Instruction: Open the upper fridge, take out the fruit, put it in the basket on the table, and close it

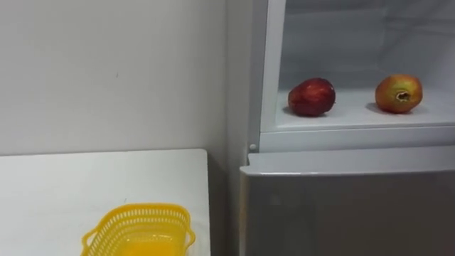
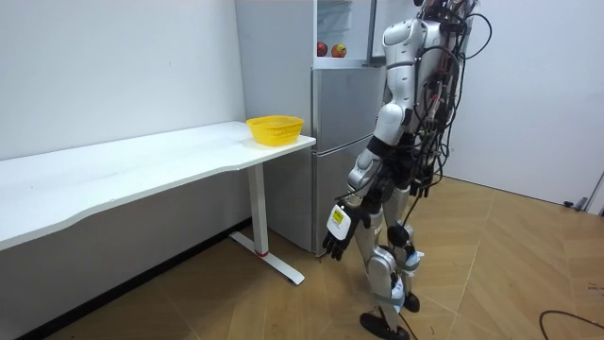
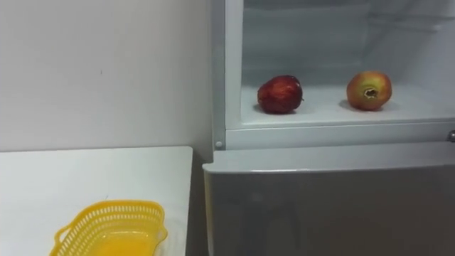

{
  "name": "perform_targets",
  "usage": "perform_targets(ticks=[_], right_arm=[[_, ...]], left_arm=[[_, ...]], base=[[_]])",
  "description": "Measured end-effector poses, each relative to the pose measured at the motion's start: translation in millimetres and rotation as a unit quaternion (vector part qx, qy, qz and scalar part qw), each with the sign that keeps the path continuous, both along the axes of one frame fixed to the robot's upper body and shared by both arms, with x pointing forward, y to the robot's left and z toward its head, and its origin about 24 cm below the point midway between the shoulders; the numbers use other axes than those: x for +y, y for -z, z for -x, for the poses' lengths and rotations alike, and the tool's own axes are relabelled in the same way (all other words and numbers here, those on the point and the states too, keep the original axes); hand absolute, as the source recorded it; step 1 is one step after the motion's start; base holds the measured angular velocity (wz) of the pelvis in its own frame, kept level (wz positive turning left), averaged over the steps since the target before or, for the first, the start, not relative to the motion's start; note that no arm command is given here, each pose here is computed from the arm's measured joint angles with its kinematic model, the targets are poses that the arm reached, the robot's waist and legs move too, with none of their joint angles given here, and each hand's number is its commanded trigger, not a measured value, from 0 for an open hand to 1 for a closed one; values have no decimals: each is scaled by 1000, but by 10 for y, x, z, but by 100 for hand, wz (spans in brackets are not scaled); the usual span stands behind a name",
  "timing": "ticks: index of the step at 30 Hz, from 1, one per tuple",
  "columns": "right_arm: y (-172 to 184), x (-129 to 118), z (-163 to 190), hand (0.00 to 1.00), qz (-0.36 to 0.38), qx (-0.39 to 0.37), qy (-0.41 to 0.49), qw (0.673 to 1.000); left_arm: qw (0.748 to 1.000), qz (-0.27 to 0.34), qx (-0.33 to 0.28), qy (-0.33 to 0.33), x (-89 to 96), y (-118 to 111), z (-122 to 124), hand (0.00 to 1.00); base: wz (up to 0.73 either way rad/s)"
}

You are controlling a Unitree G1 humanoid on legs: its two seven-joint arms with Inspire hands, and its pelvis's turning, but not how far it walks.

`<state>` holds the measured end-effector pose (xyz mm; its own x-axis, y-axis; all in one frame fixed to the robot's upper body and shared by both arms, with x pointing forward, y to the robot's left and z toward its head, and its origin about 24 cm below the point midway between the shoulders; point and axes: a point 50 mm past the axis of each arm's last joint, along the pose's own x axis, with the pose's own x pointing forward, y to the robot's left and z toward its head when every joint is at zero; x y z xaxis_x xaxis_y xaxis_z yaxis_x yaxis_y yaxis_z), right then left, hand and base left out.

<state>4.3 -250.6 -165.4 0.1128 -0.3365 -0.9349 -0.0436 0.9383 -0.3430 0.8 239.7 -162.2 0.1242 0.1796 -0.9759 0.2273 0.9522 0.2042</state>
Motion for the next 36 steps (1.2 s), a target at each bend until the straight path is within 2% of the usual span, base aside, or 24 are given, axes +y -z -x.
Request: perform_targets(ticks=[3, 9, 11, 15, 21, 23, 25, 33, 36], right_arm=[[-44, -42, -157, 0, 26, -45, 18, 998], [-233, -69, -611, 0, 44, -189, 47, 980], [-370, -45, -787, 0, 50, -249, 42, 966], [-564, 0, -1016, 0, 64, -321, 35, 944], [-1043, 66, -1314, 0, 76, -464, 50, 881], [-1318, 81, -1415, 0, 87, -533, 45, 840], [-1445, 90, -1450, 0, 93, -566, 45, 818], [-1741, 105, -1516, 0, 127, -623, 41, 771], [-1919, 130, -1562, 0, 155, -652, 22, 742]], left_arm=[[1000, 0, -2, 4, -18, 5, -17, 0], [1000, 0, -5, 7, -40, 8, -21, 0], [1000, 3, -7, 6, -64, 8, -20, 0], [1000, 9, -4, 3, -113, 17, 40, 0], [1000, 6, -26, 3, -119, 12, 56, 0], [999, 7, -31, 6, -110, 8, 52, 0], [999, 6, -35, 8, -97, 2, 58, 0], [999, 12, -34, -4, -91, 7, 141, 0], [1000, 19, -24, -7, -109, 24, 176, 0]], base=[[-3], [0], [-6], [-11], [-12], [-15], [-4], [-3], [-3]])
